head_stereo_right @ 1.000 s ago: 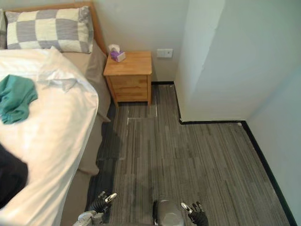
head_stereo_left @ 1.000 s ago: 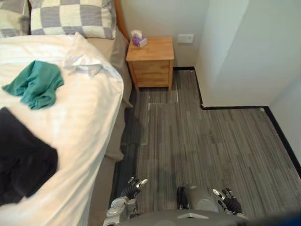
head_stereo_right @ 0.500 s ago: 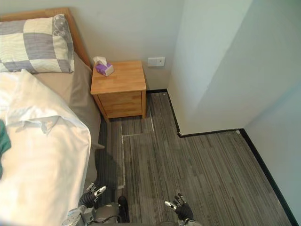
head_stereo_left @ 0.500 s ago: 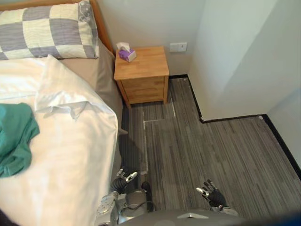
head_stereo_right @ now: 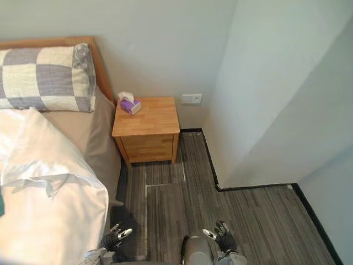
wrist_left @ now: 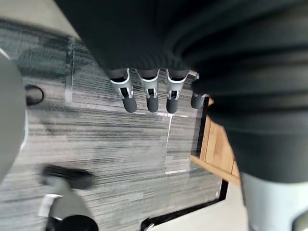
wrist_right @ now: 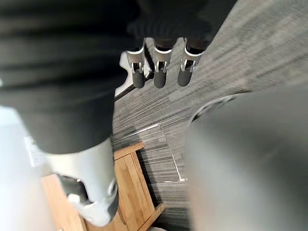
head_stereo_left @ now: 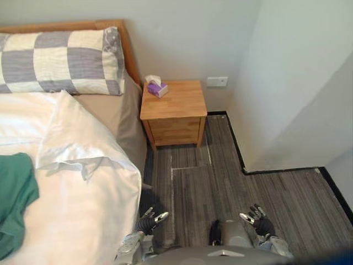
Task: Tidy the bed and pick cloth on bed and put in laundry
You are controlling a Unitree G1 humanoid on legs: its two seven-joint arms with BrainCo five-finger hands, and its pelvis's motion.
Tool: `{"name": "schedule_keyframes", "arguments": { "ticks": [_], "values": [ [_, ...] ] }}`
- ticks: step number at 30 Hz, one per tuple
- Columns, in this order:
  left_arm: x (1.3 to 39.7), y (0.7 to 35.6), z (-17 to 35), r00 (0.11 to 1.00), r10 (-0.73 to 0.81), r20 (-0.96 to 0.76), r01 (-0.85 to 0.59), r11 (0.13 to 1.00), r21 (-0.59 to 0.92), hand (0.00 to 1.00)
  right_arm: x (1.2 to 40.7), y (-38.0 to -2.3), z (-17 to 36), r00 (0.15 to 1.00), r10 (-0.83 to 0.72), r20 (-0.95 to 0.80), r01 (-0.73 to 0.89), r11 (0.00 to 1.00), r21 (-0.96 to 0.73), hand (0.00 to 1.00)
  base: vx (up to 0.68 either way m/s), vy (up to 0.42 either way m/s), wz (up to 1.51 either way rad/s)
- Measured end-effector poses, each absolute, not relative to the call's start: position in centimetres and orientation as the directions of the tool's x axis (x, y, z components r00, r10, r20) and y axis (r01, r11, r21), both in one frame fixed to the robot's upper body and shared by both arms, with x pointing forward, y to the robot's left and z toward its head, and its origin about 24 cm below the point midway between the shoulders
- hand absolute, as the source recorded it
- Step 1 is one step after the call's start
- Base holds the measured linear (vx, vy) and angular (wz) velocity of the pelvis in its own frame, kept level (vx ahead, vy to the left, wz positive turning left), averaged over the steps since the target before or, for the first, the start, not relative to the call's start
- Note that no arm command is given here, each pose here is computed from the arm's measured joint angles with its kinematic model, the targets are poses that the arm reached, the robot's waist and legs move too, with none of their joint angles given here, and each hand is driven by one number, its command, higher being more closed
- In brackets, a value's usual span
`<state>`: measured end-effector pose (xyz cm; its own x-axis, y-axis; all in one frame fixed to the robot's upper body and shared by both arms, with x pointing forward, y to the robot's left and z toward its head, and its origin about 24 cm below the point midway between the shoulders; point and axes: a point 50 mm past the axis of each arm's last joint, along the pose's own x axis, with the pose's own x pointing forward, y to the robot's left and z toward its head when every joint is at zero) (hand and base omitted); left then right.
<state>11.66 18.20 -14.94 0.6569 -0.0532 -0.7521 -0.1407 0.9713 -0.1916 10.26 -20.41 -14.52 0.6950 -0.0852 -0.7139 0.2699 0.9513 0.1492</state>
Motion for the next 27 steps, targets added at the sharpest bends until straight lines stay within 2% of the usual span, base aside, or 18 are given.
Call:
{"name": "schedule_keyframes", "arguments": {
  "ticks": [2, 4, 8, 12, 14, 16, 20, 24, 26, 27],
  "values": [
    [11.4, 18.0, -15.1, 0.659, -0.029, -0.752, -0.201, 0.956, -0.214, 0.0, 9.3, -21.2, -14.6, 0.675, -0.1, -0.731, 0.261, 0.959, 0.11, 0.0, 0.47, -0.446, 0.74],
    [11.4, 16.7, -15.1, 0.666, -0.047, -0.744, -0.225, 0.939, -0.26, 0.0, 9.5, -22.0, -14.4, 0.676, -0.116, -0.727, 0.245, 0.967, 0.073, 0.0, 0.46, -0.415, 0.44],
    [11.0, 16.9, -15.1, 0.683, 0.008, -0.73, -0.333, 0.894, -0.301, 0.0, 10.4, -22.4, -14.4, 0.641, -0.099, -0.761, 0.161, 0.987, 0.007, 0.0, 0.39, -0.311, 0.52],
    [11.8, 17.5, -14.5, 0.723, 0.028, -0.691, -0.326, 0.895, -0.304, 0.0, 9.4, -21.8, -15.1, 0.577, -0.053, -0.815, 0.065, 0.998, -0.018, 0.0, 0.33, -0.178, 1.51],
    [12.6, 16.8, -14.1, 0.747, -0.018, -0.664, -0.257, 0.914, -0.314, 0.0, 9.5, -21.9, -15.1, 0.575, -0.051, -0.817, 0.051, 0.998, -0.026, 0.0, 0.28, -0.091, 2.22],
    [12.9, 17.1, -13.9, 0.751, -0.037, -0.66, -0.21, 0.933, -0.292, 0.0, 8.8, -21.1, -15.6, 0.553, -0.041, -0.832, 0.079, 0.997, 0.003, 0.0, 0.28, -0.015, 2.5],
    [12.6, 17.5, -14.0, 0.744, -0.036, -0.667, -0.203, 0.939, -0.277, 0.0, 9.2, -20.7, -15.5, 0.581, -0.087, -0.809, 0.214, 0.976, 0.049, 0.0, 0.16, 0.11, 2.24],
    [11.9, 19.2, -14.3, 0.707, 0.002, -0.707, -0.246, 0.938, -0.243, 0.0, 11.1, -20.6, -15.0, 0.628, -0.088, -0.773, 0.229, 0.97, 0.076, 0.0, 0.12, -0.014, 0.96],
    [11.8, 19.0, -14.4, 0.7, -0.006, -0.714, -0.245, 0.938, -0.247, 0.0, 10.9, -21.0, -15.0, 0.62, -0.1, -0.778, 0.248, 0.966, 0.074, 0.0, 0.08, -0.007, 0.48],
    [10.9, 19.1, -14.8, 0.666, -0.013, -0.746, -0.24, 0.943, -0.23, 0.0, 10.9, -21.5, -14.9, 0.622, -0.112, -0.775, 0.262, 0.962, 0.071, 0.0, 0.08, -0.002, 0.46]
  ]
}}
